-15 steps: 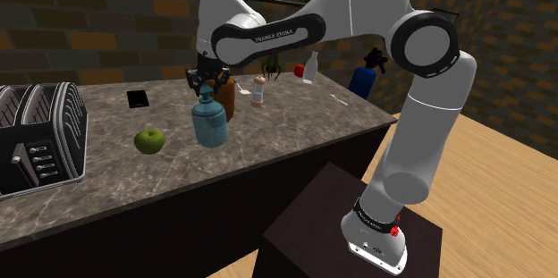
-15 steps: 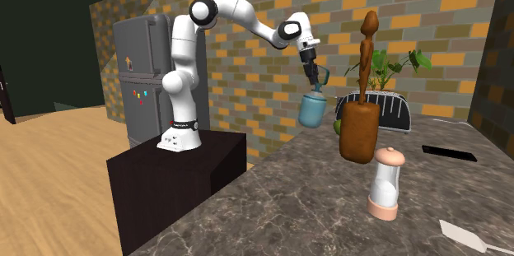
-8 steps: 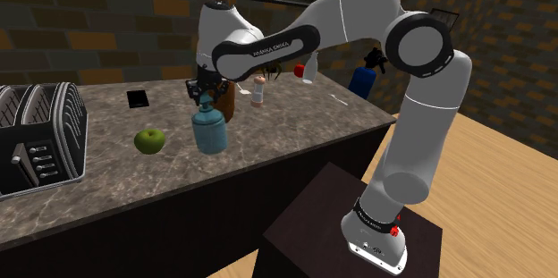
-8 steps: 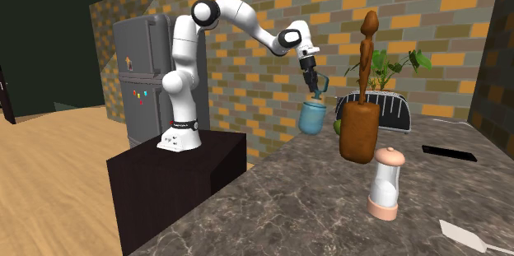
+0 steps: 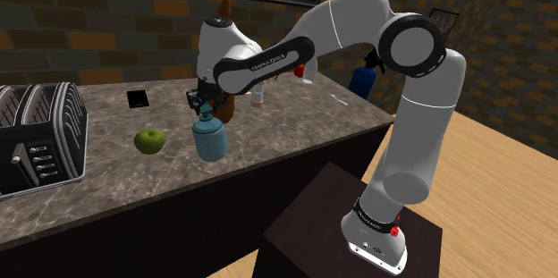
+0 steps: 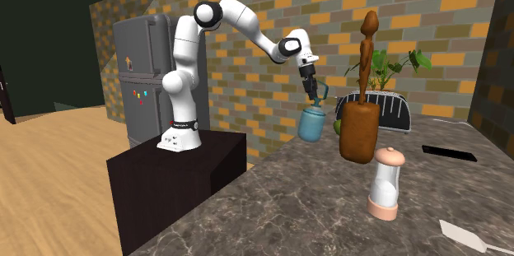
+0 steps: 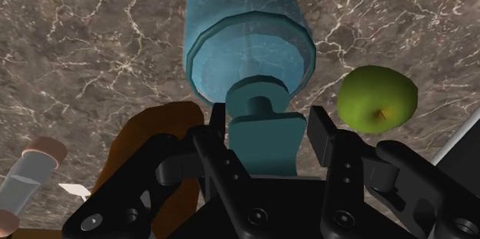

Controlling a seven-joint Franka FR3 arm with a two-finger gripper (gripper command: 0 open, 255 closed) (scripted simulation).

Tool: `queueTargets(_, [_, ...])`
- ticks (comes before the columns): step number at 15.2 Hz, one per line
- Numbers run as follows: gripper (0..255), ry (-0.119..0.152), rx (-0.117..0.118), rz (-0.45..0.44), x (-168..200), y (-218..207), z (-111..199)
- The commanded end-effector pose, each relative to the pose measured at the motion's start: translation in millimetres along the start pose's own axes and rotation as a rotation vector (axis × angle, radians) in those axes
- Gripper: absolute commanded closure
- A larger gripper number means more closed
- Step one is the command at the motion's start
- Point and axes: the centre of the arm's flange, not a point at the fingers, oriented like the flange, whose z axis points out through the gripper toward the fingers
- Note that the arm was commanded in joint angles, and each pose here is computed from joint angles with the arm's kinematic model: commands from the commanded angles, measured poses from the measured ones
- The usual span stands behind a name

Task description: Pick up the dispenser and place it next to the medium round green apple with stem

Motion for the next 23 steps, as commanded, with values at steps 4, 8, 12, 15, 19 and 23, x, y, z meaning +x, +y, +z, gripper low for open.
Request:
queueTargets(4, [255,0.002,0.001,0.000,-1,1,1])
queueTargets(8, [0,0.002,0.001,0.000,-1,1,1])
queueTargets(12, [0,0.002,0.001,0.000,-1,1,1])
queueTargets(15, [0,0.002,0.001,0.000,-1,1,-39])
queueTargets(19, [0,0.002,0.001,0.000,-1,1,-49])
queueTargets(23, [0,0.002,0.001,0.000,-1,1,-49])
